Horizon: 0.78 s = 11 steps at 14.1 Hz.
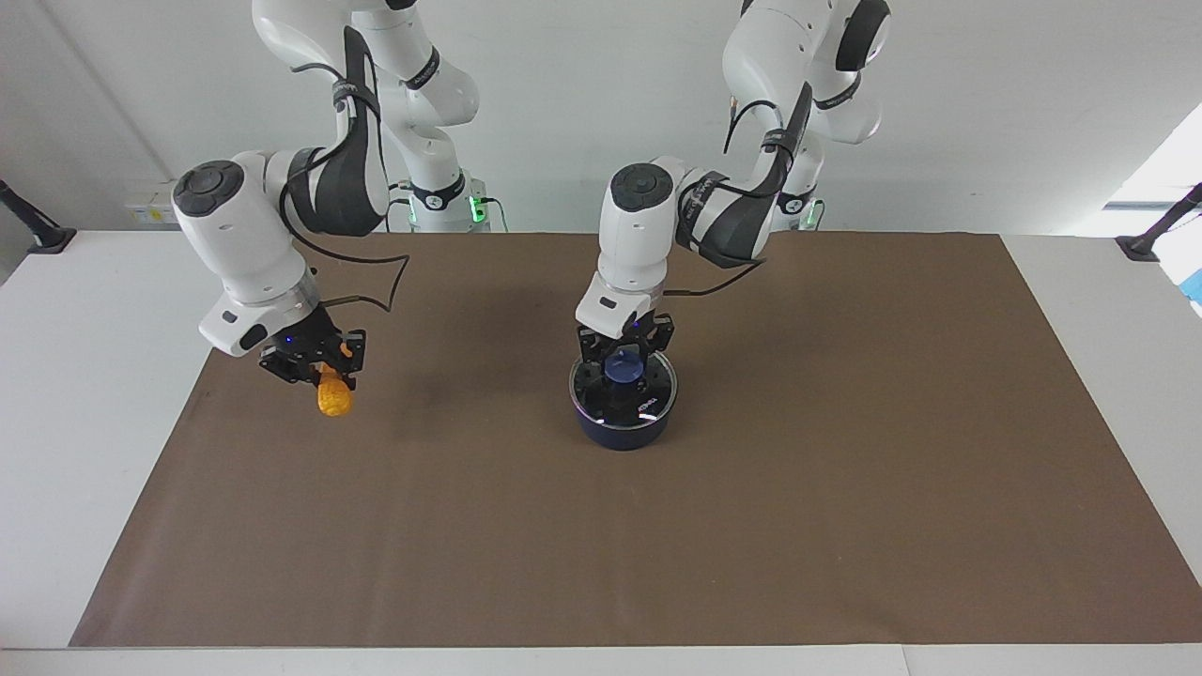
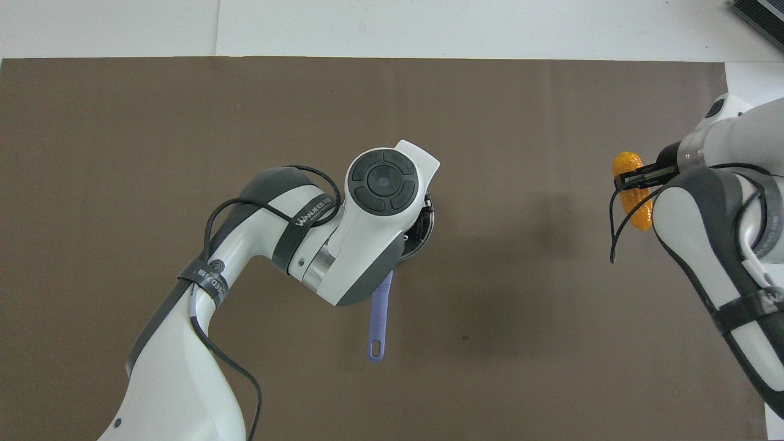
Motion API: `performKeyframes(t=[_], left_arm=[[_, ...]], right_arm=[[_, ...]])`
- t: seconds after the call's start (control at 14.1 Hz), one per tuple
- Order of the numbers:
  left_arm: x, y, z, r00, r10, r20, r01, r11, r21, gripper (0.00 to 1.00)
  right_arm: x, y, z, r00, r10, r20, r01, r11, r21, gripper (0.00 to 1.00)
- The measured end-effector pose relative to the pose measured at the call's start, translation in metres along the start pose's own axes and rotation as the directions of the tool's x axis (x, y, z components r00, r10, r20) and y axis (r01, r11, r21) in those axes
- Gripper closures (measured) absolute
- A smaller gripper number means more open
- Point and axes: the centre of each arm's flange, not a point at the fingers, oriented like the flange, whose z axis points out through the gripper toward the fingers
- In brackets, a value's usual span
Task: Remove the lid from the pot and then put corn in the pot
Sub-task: 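Lift the lid with the left gripper while the right gripper grasps the corn, then set the lid down with the left gripper while the right gripper carries the corn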
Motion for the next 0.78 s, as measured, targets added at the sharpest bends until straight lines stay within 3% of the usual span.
performKeyframes(t=[0.43,0.78], left_arm=[[0.014,-0.023,-0.049,0.999,-0.037,-0.021,0.037,0.999,-0.001,0.34],[0.055,-0.097,-0.092,1.000,-0.020,0.003,0.020,0.999,0.037,0.34]], right_arm=[[-0.009,-0.028,-0.066,0.998,0.066,0.005,-0.066,0.998,0.008,0.62],[-0.005,-0.073,-0.068,0.993,0.118,0.007,-0.118,0.993,0.015,0.62]])
